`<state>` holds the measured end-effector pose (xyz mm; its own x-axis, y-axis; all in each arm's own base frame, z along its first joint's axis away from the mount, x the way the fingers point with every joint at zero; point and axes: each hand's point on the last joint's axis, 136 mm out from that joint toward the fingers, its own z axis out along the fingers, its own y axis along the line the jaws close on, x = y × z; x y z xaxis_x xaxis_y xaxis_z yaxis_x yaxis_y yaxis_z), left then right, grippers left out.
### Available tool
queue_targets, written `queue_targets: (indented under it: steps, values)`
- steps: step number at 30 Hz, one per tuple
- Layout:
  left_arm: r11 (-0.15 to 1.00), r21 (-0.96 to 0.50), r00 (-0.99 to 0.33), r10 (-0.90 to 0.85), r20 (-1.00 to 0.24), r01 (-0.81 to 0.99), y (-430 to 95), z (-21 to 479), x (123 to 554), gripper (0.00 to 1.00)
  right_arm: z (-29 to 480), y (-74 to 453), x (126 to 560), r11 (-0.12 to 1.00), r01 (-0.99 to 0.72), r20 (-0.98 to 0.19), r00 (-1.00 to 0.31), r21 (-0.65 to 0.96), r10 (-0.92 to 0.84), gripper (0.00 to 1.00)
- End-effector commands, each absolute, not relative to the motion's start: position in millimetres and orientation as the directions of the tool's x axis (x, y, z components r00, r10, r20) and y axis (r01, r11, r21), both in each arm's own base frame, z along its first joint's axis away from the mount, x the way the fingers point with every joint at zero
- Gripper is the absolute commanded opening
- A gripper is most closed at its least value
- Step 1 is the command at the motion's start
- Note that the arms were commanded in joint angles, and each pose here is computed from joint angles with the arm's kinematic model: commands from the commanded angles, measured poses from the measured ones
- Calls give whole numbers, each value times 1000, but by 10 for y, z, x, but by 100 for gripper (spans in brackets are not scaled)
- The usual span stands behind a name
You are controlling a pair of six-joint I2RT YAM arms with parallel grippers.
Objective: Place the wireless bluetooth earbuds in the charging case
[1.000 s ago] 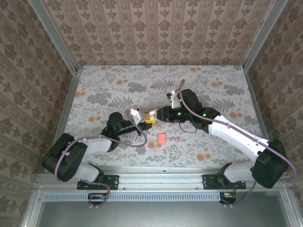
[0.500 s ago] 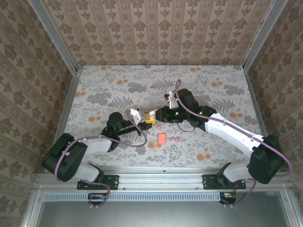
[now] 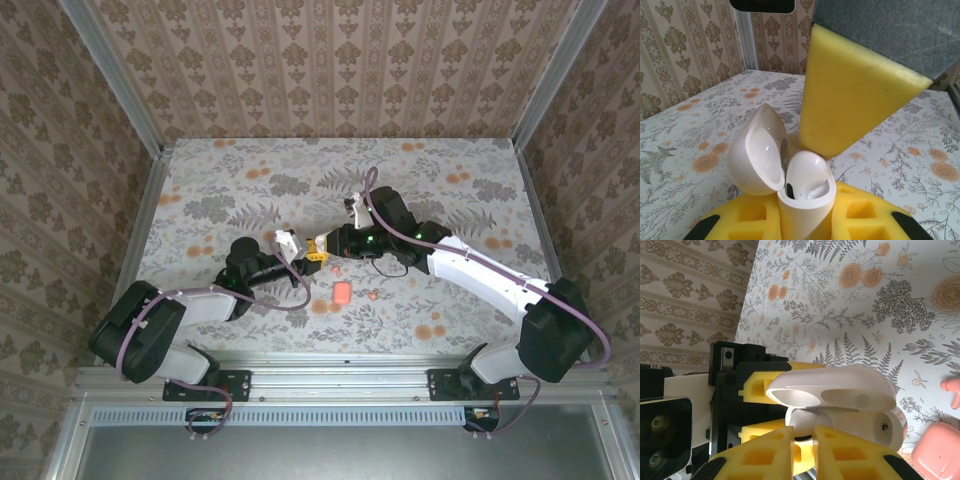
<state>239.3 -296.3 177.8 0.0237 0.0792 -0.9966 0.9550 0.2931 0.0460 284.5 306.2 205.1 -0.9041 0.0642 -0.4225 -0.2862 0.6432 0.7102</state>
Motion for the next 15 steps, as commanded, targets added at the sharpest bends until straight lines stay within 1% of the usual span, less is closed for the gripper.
queue_targets:
  steps: [1, 8, 11, 15]
  values:
    - [283, 84, 76, 42, -996, 955, -2990, 1963, 2417, 7, 2002, 3105, 2816, 647, -293, -409, -912, 704, 32, 18]
    - [300, 78, 64, 55, -996, 951, -2977, 1908, 2443, 7, 2051, 3043, 2797, 666, -307, -429, -903, 680, 22, 20]
    - [318, 64, 45, 66, -997, 946, -2957, 1840, 2466, 7, 2101, 2936, 2767, 693, -324, -444, -896, 645, -7, 25]
    - [360, 39, 12, 77, -997, 932, -2919, 1745, 2509, 7, 2236, 2638, 2679, 733, -370, -467, -880, 570, -81, 29]
